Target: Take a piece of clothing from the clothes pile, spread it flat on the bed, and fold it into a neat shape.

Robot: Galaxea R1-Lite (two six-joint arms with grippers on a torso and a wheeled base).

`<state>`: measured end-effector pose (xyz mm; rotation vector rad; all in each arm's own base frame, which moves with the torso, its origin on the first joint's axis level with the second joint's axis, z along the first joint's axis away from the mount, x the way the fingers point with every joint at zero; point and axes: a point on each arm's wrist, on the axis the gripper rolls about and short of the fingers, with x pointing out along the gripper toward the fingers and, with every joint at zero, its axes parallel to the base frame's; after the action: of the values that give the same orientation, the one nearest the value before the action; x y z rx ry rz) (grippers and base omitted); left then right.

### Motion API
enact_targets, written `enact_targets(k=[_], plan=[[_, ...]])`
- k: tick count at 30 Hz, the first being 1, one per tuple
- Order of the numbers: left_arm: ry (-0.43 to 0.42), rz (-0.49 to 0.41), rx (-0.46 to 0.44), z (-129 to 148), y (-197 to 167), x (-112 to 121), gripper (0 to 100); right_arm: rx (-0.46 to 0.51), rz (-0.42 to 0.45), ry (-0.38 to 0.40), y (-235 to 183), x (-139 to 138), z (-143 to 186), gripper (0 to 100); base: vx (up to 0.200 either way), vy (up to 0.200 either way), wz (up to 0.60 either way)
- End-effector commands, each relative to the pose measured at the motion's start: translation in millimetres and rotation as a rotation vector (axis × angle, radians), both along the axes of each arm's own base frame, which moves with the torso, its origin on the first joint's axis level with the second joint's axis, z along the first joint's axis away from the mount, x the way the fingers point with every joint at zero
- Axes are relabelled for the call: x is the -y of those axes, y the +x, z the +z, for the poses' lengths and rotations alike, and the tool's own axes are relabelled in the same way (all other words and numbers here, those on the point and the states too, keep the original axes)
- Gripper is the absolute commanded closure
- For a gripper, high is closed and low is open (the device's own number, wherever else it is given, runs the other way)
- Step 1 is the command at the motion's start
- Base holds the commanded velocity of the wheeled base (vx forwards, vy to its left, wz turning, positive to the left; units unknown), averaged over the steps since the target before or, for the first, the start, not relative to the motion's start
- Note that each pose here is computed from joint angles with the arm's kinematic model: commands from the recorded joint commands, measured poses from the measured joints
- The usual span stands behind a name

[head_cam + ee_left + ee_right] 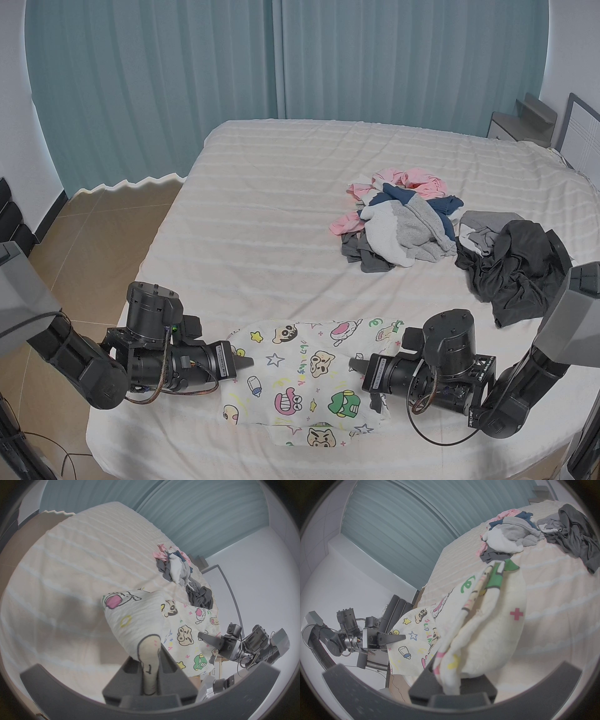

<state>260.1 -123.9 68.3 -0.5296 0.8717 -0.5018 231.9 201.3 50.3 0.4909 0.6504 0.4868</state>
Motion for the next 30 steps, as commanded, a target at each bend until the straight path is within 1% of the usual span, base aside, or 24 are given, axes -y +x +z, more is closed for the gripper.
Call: enact_targets(k=[1, 7, 21, 30], plan=[[-0.002, -0.023, 0.000, 0, -3, 6, 100, 0.006, -0.005, 0.004, -1, 3, 3, 100, 0.000, -0.200, 0.00], [-0.013, -0.052, -0.011, 0, -8, 17, 100, -0.006, -0.025, -0.006, -1, 11, 1, 100, 0.000, -0.200, 0.00], [-0.013, -0.081, -0.014, -1, -10, 26, 100, -0.030, -0.057, -0.017, -3, 24, -1, 100, 0.000, -0.200, 0.00], [-0.010, -0.100, -0.038, -9, -9, 35, 100, -0.044, -0.064, -0.024, -5, 28, -4, 100, 0.000, -0.200, 0.00]])
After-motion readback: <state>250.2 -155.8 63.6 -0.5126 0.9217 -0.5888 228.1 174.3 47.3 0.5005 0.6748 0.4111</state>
